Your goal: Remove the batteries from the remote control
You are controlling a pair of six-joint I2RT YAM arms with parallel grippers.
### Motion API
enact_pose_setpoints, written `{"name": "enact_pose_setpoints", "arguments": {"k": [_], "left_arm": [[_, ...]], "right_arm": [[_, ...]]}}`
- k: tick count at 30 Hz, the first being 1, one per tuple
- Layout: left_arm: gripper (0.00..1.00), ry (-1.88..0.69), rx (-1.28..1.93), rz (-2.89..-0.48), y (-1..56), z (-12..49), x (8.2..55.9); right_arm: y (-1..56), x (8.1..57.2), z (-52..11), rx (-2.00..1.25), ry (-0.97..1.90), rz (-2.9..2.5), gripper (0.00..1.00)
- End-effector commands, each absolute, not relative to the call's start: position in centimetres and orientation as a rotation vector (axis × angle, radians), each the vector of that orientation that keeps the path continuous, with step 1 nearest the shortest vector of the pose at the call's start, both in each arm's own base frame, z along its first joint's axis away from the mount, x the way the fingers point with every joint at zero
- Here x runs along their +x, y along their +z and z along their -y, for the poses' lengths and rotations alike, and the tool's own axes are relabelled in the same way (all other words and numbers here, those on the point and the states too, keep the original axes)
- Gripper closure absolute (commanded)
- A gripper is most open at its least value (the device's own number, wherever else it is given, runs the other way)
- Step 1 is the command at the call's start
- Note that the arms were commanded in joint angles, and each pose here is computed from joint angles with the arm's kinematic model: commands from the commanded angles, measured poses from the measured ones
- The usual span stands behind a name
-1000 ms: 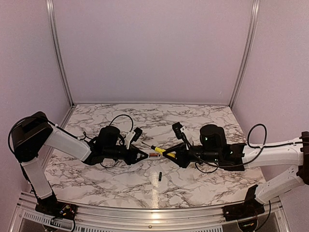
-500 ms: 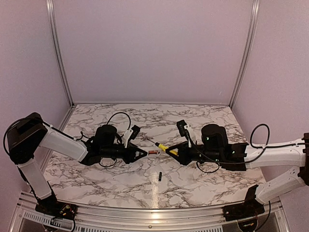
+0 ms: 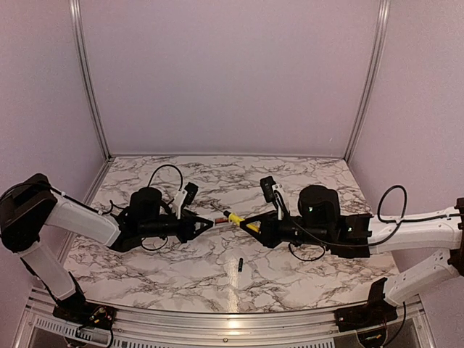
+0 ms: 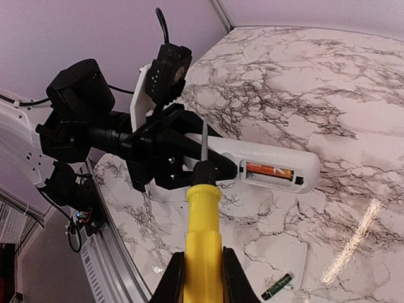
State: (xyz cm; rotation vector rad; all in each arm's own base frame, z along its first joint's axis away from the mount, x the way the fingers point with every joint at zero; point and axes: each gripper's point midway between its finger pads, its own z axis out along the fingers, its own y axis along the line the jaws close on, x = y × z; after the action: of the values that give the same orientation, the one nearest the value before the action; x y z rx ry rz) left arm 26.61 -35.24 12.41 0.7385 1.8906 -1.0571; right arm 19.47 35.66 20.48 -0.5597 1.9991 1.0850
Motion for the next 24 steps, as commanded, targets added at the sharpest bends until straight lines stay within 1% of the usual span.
{"name": "enact_pose_setpoints", "arguments": {"k": [1, 6, 14, 24], "left_arm": [[1.00, -1.074, 0.680, -1.796, 15.1, 34.5, 27.1], [1.00, -1.096, 0.640, -1.758, 16.3, 33.6, 27.0], [1.00, -1.141, 0.578, -1.720, 17.4, 32.5, 27.0], [1.00, -1.199, 0.549, -1.692, 18.2, 32.1, 26.8]], "right_arm": [[22.3, 19.9, -36.7, -0.499, 1.110, -1.963, 1.00], [21.9, 20.5, -36.3, -0.415, 1.104, -1.967, 1.00], [21.1, 20.4, -35.5, -0.285, 1.185, -1.976, 1.00], [20.5, 20.0, -35.4, -0.238, 1.238, -1.984, 1.00]]}}
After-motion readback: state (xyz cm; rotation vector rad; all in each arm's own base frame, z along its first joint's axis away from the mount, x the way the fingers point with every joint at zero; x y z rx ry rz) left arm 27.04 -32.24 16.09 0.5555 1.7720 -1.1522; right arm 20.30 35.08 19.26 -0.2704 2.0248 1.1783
